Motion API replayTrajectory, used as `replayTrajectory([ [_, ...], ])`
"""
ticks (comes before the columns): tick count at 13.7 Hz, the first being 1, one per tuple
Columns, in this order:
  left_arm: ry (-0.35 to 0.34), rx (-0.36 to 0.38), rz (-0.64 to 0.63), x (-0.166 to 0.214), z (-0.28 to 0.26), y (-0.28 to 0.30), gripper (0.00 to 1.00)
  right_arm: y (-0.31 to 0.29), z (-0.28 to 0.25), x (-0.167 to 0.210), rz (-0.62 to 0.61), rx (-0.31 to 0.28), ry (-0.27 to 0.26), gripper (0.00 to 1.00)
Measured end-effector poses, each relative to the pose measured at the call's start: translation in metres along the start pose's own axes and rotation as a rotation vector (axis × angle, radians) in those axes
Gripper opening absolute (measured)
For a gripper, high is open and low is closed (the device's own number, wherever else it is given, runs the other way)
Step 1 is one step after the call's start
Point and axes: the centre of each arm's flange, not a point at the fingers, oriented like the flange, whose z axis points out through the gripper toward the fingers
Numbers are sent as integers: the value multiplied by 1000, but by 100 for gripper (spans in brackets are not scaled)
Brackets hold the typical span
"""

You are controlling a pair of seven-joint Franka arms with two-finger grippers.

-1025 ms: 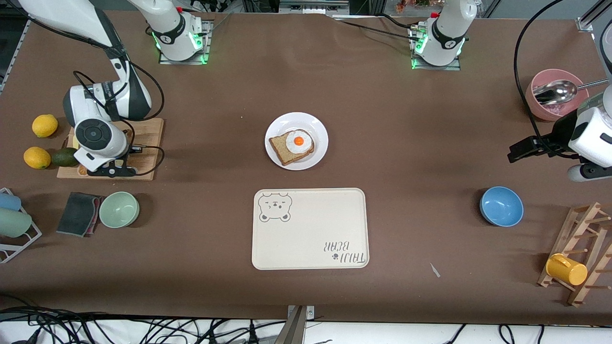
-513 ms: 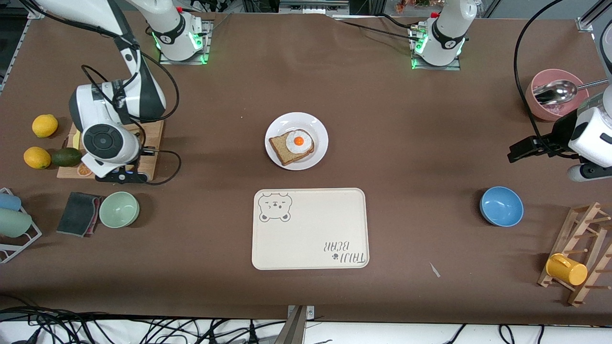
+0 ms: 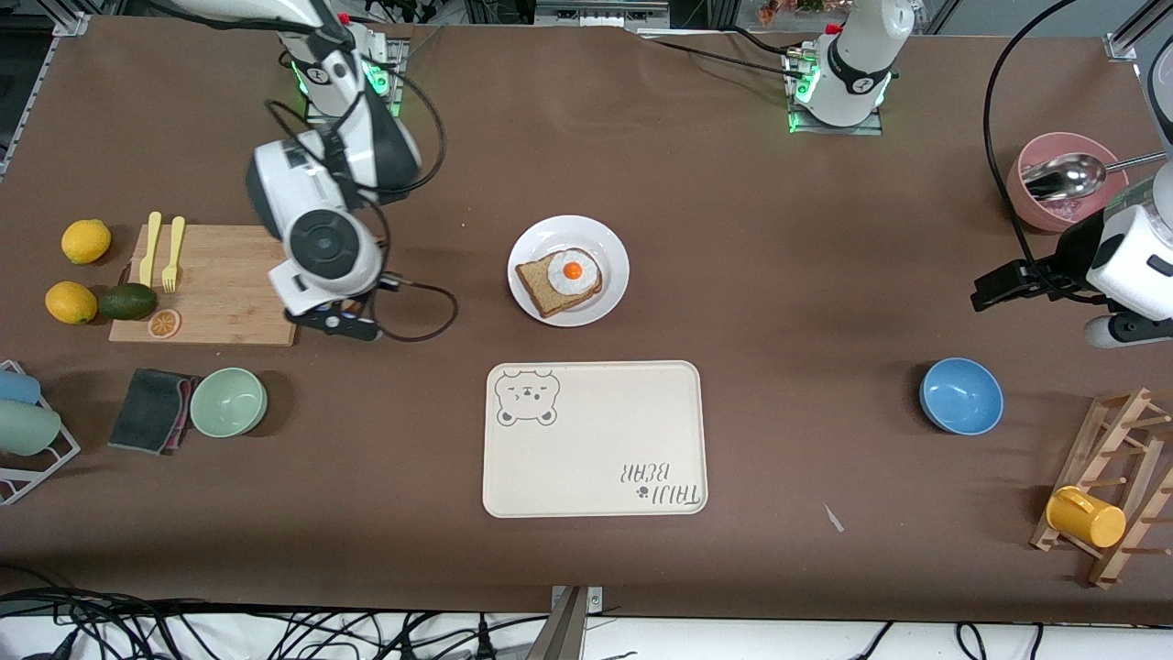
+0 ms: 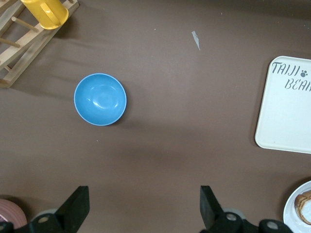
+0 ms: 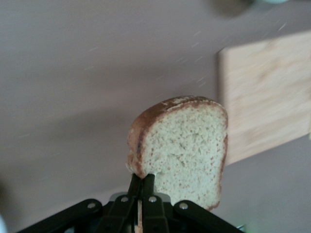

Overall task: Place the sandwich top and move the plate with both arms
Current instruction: 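Carry the bread slice with the right gripper over the white plate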

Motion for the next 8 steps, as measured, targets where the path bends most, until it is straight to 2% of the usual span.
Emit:
replayTrajectory([
  [3, 1, -1, 6, -1, -1, 3, 100, -71, -13, -43, 110, 40, -4, 4],
  [8, 4, -2, 18, -4, -5, 10, 100, -176, -6, -109, 254, 51, 16, 4],
])
